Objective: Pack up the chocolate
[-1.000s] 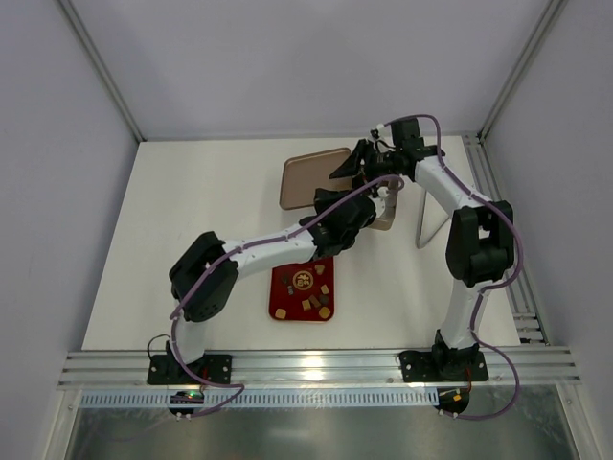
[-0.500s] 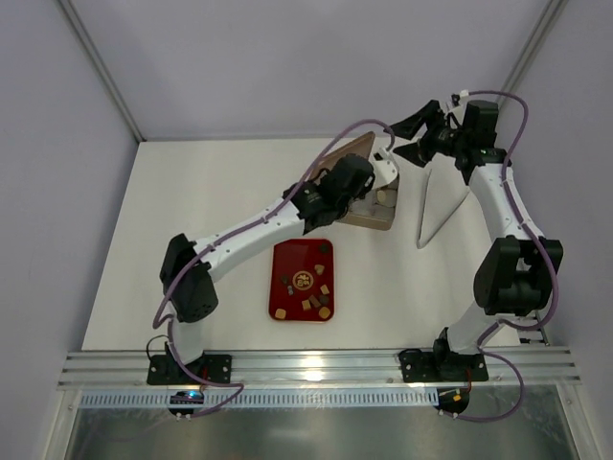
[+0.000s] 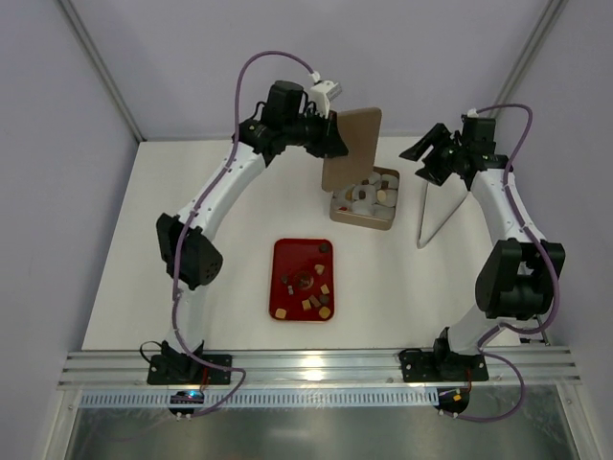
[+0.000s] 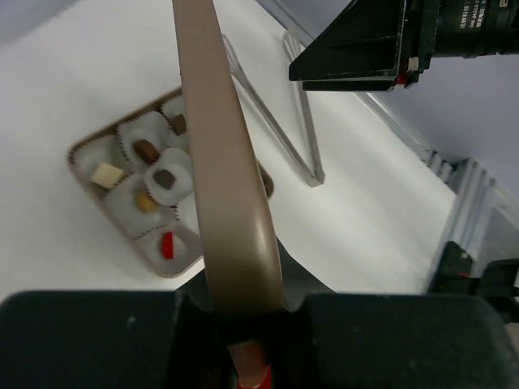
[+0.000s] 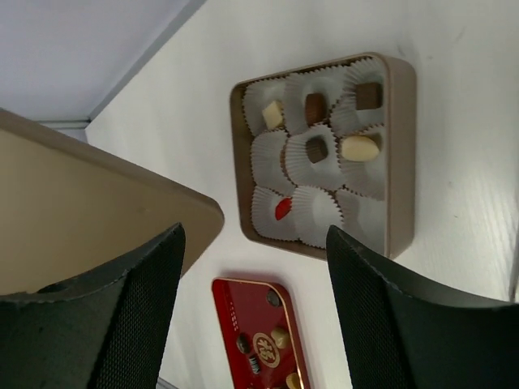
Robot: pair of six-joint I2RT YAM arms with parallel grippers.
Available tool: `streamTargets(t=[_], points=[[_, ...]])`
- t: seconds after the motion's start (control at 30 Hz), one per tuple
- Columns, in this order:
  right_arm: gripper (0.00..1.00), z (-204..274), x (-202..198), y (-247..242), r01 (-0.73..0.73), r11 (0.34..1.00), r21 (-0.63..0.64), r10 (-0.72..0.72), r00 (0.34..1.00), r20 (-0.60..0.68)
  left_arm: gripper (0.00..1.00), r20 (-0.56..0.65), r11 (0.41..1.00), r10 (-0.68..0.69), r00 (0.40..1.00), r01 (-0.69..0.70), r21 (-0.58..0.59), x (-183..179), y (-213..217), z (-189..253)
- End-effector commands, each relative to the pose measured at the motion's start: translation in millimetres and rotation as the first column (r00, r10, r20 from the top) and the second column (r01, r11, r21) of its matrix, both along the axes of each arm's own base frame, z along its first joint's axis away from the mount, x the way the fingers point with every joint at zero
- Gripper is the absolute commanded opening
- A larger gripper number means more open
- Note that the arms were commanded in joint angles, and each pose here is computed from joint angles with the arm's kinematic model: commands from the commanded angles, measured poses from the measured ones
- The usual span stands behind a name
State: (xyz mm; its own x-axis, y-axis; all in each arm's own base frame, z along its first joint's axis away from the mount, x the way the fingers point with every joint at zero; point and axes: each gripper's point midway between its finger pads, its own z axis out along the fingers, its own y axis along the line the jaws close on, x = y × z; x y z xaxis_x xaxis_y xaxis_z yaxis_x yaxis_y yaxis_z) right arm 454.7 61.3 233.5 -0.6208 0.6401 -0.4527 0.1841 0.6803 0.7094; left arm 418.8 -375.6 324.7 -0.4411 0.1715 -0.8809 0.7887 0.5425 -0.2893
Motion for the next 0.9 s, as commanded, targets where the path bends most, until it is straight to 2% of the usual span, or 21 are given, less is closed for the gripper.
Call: streamTargets(t=[0.0, 0.17, 0.2, 0.27, 0.3, 0.43, 0.5, 0.57, 0.7, 0.87], points=[[0.71, -29.2, -0.4, -17.0, 0.046, 0.994, -0.104, -0.052, 0.997, -0.054, 0.00, -0.270, 0.958, -0.244, 0.931, 0.188, -0.216, -26.4, -28.3, -12.2], [0.67, -56.6, 9.8, -27.8, 0.088, 0.986, -0.142, -0.104, 0.988, -0.110, 0.00, -0.386, 0.922, -0.324, 0.864, 0.197, -0.332, -5.7, -35.9, -41.5], [0.67, -56.6, 14.1, -29.7, 0.099, 0.984, -0.146, -0.115, 0.987, -0.110, 0.00, -0.367, 0.900, -0.366, 0.855, 0.227, -0.371, -5.1, -38.9, -36.7], [0.64, -66.2, 18.8, -34.3, 0.114, 0.980, -0.162, -0.137, 0.980, -0.142, 0.00, -0.421, 0.892, -0.379, 0.824, 0.203, -0.404, 0.1, -40.8, -47.4], [0.63, -69.9, 25.8, -36.2, 0.122, 0.979, -0.165, -0.148, 0.977, -0.155, 0.00, -0.380, 0.872, -0.406, 0.831, 0.228, -0.432, 3.3, -41.8, -41.1], [0.54, -86.2, 39.5, -38.8, 0.134, 0.977, -0.166, -0.167, 0.965, -0.201, 0.00, -0.444, 0.846, -0.436, 0.783, 0.188, -0.499, 13.5, -41.0, -44.9], [0.51, -95.3, 46.3, -38.9, 0.140, 0.977, -0.159, -0.174, 0.960, -0.220, 0.00, -0.421, 0.830, -0.448, 0.789, 0.192, -0.524, 23.6, -40.4, -48.8], [0.50, -101.7, 50.2, -39.1, 0.148, 0.976, -0.158, -0.183, 0.954, -0.238, 0.00, -0.463, 0.822, -0.457, 0.759, 0.163, -0.546, 28.8, -40.5, -57.0], [0.48, -104.3, 65.8, -39.8, 0.161, 0.976, -0.147, -0.193, 0.951, -0.241, 0.00, -0.449, 0.798, -0.475, 0.757, 0.157, -0.582, 37.7, -39.1, -59.8], [0.45, -121.3, 85.0, -37.1, 0.156, 0.978, -0.141, -0.191, 0.942, -0.278, 0.00, -0.453, 0.802, -0.465, 0.761, 0.144, -0.580, 41.8, -37.7, -63.9]])
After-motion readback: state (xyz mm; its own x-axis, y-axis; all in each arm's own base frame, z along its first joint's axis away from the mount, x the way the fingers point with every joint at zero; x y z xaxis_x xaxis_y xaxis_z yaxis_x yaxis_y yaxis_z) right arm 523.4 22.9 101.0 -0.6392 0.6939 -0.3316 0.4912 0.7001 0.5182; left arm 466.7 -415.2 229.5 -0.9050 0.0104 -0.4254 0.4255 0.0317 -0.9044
